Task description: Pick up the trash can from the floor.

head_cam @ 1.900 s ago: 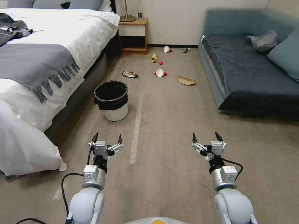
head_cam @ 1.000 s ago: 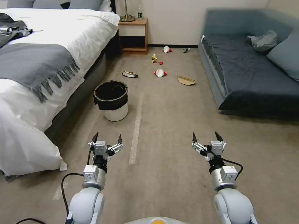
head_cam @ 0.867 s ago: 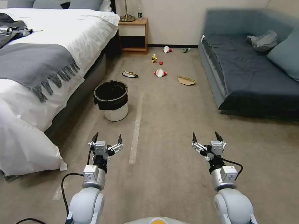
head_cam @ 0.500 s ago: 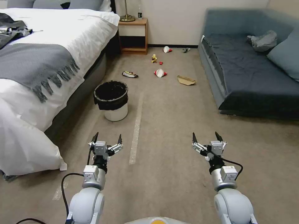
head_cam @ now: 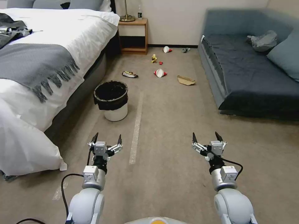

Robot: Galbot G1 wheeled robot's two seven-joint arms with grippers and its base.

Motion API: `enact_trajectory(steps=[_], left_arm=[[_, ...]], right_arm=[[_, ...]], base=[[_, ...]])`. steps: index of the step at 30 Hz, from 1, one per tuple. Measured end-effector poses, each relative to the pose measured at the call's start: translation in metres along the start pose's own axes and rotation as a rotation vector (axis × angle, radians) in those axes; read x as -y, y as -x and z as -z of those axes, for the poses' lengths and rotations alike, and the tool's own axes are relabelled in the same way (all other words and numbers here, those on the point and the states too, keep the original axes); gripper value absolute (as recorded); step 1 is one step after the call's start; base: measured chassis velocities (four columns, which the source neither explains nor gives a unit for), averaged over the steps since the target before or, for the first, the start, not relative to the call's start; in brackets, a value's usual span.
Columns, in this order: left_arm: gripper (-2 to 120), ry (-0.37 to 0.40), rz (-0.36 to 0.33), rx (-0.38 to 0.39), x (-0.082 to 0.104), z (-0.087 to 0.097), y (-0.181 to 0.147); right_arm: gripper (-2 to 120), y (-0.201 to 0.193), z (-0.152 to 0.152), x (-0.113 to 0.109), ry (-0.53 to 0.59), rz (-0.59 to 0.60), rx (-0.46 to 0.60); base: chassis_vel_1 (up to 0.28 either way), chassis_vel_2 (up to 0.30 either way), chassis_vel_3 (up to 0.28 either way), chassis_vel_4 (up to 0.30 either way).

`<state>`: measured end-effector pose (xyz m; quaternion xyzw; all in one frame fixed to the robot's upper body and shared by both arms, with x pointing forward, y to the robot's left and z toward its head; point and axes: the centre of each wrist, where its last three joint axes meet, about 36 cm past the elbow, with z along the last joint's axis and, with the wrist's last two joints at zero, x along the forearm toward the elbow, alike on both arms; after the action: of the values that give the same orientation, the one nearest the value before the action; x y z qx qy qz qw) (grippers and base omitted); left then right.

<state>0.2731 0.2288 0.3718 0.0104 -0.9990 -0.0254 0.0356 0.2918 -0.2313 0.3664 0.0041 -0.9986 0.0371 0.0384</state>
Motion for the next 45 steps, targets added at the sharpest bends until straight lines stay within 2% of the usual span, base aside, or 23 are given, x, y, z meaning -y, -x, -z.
enact_trajectory(steps=[2,5,6,10,14,20,37,39,45], left_arm=[[100,-0.013,0.012,0.007,0.001,0.003,-0.007],[100,-0.068,0.078,0.048,0.004,0.021,-0.036],[100,-0.068,0.078,0.048,0.004,0.021,-0.036],[100,-0.13,0.154,0.089,0.006,0.044,-0.066],[100,-0.167,0.193,0.107,0.008,0.058,-0.077],[100,-0.166,0.194,0.111,0.008,0.059,-0.076],[100,-0.13,0.185,0.111,0.005,0.062,-0.074],[100,-0.146,0.184,0.149,0.003,0.061,-0.074],[100,-0.14,0.21,0.144,0.001,0.06,-0.076]], right_arm=[[100,-0.002,-0.001,0.001,-0.001,-0.002,-0.005],[100,-0.025,0.004,0.003,0.003,-0.007,-0.008],[100,-0.025,0.004,0.003,0.003,-0.007,-0.008],[100,-0.057,0.016,0.006,0.008,-0.015,-0.006],[100,-0.085,0.025,0.007,0.012,-0.017,-0.025],[100,-0.113,0.042,0.01,0.027,-0.036,-0.017],[100,-0.108,0.042,0.011,0.027,-0.054,0.009],[100,-0.109,0.041,0.011,0.029,-0.056,0.021],[100,-0.11,0.041,0.01,0.034,-0.053,0.019]], base=[[0.0,0.0,0.0,0.0],[0.0,0.0,0.0,0.0],[0.0,0.0,0.0,0.0],[0.0,0.0,0.0,0.0],[0.0,0.0,0.0,0.0],[0.0,0.0,0.0,0.0],[0.0,0.0,0.0,0.0],[0.0,0.0,0.0,0.0],[0.0,0.0,0.0,0.0]])
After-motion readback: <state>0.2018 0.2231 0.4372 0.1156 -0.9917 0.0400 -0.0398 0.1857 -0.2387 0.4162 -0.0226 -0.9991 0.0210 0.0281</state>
